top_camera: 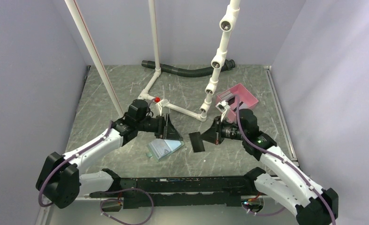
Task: Put the credit cards into the card holder
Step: Pick up the credit card from the storage box, then insert the credit card into the card holder.
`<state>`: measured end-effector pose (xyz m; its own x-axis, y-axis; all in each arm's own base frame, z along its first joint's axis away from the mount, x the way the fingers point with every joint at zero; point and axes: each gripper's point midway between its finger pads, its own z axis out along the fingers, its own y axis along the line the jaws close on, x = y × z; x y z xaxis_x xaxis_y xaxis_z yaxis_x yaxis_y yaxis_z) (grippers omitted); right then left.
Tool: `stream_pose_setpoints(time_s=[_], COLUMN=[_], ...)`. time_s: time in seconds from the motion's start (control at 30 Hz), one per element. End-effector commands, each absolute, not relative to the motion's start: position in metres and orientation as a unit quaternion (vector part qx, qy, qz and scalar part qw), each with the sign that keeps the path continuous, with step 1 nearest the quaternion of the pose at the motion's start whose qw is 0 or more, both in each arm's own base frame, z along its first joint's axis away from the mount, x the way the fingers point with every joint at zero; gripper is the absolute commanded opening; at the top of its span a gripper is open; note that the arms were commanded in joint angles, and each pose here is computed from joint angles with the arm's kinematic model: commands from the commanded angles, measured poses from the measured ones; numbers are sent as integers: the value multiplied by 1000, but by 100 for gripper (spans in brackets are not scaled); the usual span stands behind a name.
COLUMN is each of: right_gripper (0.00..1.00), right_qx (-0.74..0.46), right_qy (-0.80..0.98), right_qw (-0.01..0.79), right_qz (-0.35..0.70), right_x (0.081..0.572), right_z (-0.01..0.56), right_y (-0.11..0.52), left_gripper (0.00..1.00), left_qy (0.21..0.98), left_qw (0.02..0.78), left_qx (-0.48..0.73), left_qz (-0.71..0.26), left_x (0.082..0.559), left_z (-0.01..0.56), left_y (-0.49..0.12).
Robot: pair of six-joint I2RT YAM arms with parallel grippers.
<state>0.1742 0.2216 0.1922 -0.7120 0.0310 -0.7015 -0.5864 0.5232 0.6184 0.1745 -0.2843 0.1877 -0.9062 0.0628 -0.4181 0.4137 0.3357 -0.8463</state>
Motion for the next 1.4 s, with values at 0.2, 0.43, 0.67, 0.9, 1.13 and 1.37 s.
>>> stream_pose_setpoints(time_s=[0.2,0.43,0.67,0.9,1.13,1.37], right_gripper=[0,21,31,0,0,0], right_qx=[-325,-286,-276,-222,-172,-187], right_qy=[638,674,649,730,864,858], right_qw=[299,275,244,300,321,275], right_qz=[631,624,666,573,349,391], right_x=[127,140,124,164,225,249], right_z=[275,250,249,222,150,121], right_y=[296,305,310,307,274,325], left_gripper=[59,1,0,49,47,15], left_qy=[727,719,704,879,924,897], left_qw=[190,239,260,251,144,167], left_qx=[219,217,220,47,-92,-74], left_qz=[-622,-616,-624,-402,-342,-403], left_x=[141,138,136,195,200,210], left_z=[232,240,250,164,97,96], left_y=[-299,-289,-286,-239,-190,-210])
